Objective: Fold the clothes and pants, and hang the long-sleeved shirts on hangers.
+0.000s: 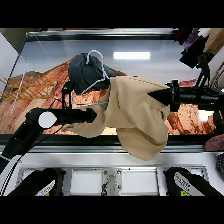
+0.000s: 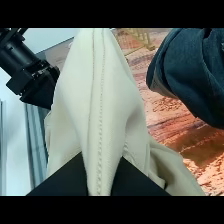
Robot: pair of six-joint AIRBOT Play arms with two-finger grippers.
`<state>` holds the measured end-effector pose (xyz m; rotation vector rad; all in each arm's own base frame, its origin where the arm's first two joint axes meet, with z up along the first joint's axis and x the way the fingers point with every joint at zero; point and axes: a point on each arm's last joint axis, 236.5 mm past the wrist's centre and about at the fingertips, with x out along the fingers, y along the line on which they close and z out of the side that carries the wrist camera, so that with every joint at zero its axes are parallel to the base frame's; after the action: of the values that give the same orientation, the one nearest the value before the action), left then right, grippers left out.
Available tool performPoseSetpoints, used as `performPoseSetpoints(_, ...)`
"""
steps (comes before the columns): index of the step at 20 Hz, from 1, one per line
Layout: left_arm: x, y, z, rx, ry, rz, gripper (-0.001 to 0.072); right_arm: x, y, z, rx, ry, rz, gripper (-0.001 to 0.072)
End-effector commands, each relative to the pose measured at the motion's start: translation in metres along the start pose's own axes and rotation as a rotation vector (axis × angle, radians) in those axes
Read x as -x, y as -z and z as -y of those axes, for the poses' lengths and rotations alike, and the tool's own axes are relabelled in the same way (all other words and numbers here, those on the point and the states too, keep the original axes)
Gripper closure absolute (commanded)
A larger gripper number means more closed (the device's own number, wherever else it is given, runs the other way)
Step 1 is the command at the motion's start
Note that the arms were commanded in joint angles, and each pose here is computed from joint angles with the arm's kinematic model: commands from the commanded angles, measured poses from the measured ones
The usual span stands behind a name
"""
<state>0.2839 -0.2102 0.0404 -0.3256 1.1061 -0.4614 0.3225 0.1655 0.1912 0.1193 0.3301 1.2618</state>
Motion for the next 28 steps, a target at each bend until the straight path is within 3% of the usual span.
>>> performPoseSetpoints(1,-0.006,0.005,0.005,0.021,0.05,0.0,0.039,0.0,-0.001,0.0,-0.009,0.0,0.001,0.0683)
performPoseSetpoints(2,-0.002,0.009,0.006,0.011,0.052,-0.014,0.0691,0.0,0.0,0.0,-0.009,0.0,0.0,0.0684)
performPoseSetpoints(12,0.068,0.044,0.031,-0.11,0.11,-0.023,0.0683,0.0,-0.001,0.0,-0.009,0.0,0.001,0.0683)
performPoseSetpoints(13,0.067,0.044,0.03,-0.105,0.11,-0.026,0.0561,0.0,-0.001,0.0,-0.009,0.0,0.001,0.0683)
performPoseSetpoints(14,0.064,0.043,0.029,-0.084,0.105,-0.03,0.0265,0.0,-0.001,0.0,-0.009,0.0,0.0,0.0684)
performPoseSetpoints(15,0.061,0.039,0.029,-0.031,0.102,-0.029,0.0215,0.0,-0.001,0.0,-0.009,-0.001,0.0,0.0683)
performPoseSetpoints(20,0.05,-0.002,0.038,0.058,0.072,-0.034,0.0216,0.0,-0.001,0.0,-0.009,0.0,0.001,0.0683)
performPoseSetpoints(25,0.026,-0.024,0.02,0.092,-0.157,-0.051,0.0216,0.0,-0.001,0.0,-0.009,0.001,0.0,0.0683)
performPoseSetpoints(28,0.005,-0.022,0.025,0.079,-0.22,-0.047,0.0216,0.0,-0.001,0.0,-0.009,0.001,0.0,0.0683)
